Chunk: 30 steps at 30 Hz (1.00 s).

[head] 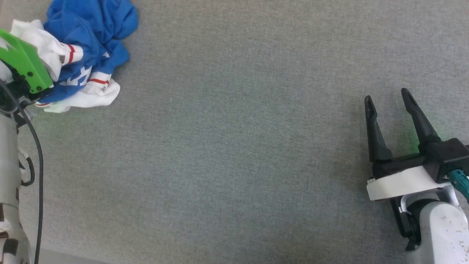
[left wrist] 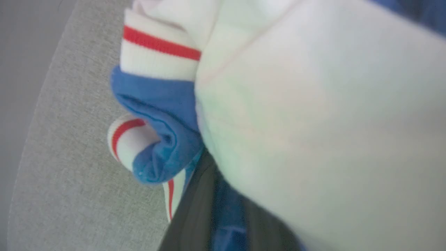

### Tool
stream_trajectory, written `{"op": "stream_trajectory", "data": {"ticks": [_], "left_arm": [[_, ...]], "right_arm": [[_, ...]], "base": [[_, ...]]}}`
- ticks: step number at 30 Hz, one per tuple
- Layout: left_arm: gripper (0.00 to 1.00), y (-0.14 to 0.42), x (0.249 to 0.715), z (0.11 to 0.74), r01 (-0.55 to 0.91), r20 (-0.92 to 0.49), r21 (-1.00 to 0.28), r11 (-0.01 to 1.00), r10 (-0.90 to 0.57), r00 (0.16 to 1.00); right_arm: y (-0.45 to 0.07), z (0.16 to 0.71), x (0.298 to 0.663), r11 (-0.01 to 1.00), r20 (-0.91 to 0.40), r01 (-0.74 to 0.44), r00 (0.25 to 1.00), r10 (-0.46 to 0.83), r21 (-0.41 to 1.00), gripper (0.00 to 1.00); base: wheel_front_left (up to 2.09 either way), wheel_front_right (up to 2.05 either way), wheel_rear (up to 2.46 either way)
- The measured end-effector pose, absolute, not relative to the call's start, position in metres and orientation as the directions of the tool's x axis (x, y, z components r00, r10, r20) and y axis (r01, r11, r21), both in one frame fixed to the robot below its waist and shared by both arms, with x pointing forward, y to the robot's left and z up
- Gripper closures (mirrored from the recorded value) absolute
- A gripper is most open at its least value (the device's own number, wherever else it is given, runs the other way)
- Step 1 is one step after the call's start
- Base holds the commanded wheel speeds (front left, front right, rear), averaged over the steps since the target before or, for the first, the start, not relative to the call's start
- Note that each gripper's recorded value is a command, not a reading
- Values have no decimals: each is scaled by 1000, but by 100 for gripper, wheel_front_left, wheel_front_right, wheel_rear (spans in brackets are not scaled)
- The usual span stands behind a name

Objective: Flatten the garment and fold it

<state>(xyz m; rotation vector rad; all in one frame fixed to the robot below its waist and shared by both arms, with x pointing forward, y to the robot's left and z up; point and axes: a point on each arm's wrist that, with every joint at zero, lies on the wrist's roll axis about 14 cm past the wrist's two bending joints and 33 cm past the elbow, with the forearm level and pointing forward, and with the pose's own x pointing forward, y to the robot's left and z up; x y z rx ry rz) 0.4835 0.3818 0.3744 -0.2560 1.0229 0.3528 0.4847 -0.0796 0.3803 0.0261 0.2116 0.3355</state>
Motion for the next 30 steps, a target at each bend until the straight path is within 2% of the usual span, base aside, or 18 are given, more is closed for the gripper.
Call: {"op": "stream_trajectory", "data": {"ticks": [5,12,19,24,30], "left_arm": [[100,391,490,396,-407,-785,-43,913,220,578],[100,407,502,458,-384,-615,-18,923,293,732],[100,414,518,562,-351,-327,-1,936,332,885],[100,403,522,632,-312,-145,3,950,309,940],[100,384,518,712,-259,35,2,966,259,965]], "right_arm": [[-77,386,481,942,-193,-330,922,337,69,0],[-72,405,474,936,-150,-340,925,350,91,0],[-73,431,463,935,-93,-339,933,348,103,0],[-75,448,453,936,-58,-334,938,341,110,0],[-80,465,441,939,-20,-324,944,329,117,0]], "base": [[0,0,0],[0,0,0],[0,0,0],[0,0,0],[0,0,0]]}}
